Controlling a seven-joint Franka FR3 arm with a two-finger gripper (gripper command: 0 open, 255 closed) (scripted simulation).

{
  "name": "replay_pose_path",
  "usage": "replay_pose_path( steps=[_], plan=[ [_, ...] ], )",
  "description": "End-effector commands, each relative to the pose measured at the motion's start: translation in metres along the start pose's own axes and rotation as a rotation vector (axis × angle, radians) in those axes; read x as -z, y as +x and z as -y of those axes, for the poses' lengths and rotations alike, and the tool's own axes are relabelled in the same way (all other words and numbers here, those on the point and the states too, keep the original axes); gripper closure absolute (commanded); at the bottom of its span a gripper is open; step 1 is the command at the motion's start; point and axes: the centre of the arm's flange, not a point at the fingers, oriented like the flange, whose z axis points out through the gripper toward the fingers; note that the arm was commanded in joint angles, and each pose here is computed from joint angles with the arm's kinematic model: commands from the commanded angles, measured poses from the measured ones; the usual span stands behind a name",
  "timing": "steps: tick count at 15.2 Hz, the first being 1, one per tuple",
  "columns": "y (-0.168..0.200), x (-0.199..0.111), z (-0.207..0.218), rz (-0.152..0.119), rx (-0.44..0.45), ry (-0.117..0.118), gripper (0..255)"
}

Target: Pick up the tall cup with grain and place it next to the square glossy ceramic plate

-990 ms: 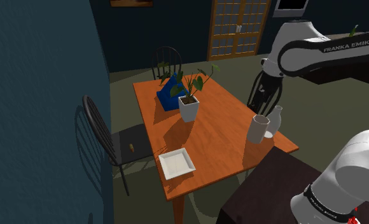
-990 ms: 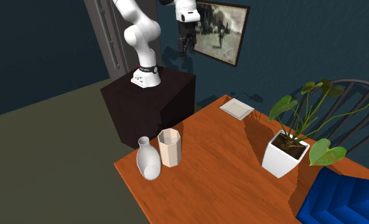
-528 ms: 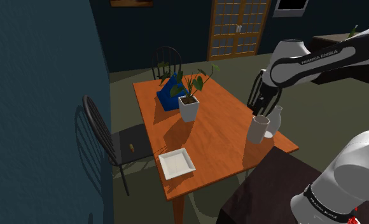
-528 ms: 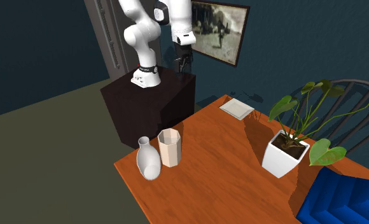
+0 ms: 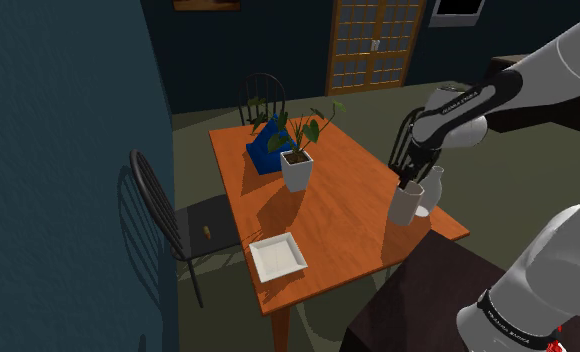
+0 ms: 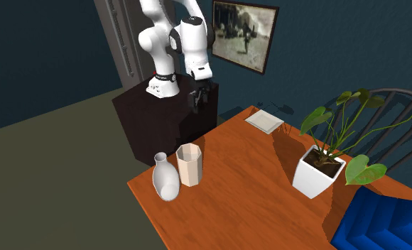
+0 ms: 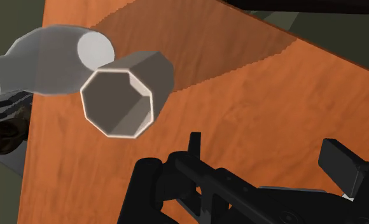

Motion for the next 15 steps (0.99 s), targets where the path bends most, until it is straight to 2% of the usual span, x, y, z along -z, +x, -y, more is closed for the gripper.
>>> replay_pose_path(
  steps=[1, 11, 15],
  plan=[
    [0.002, -0.02, -0.018, 0.0, 0.004, -0.001, 0],
    [0.011, -0.117, -0.108, -0.001, 0.013, 0.004, 0],
    [0.011, -0.135, -0.11, -0.001, 0.014, 0.004, 0]
  ],
)
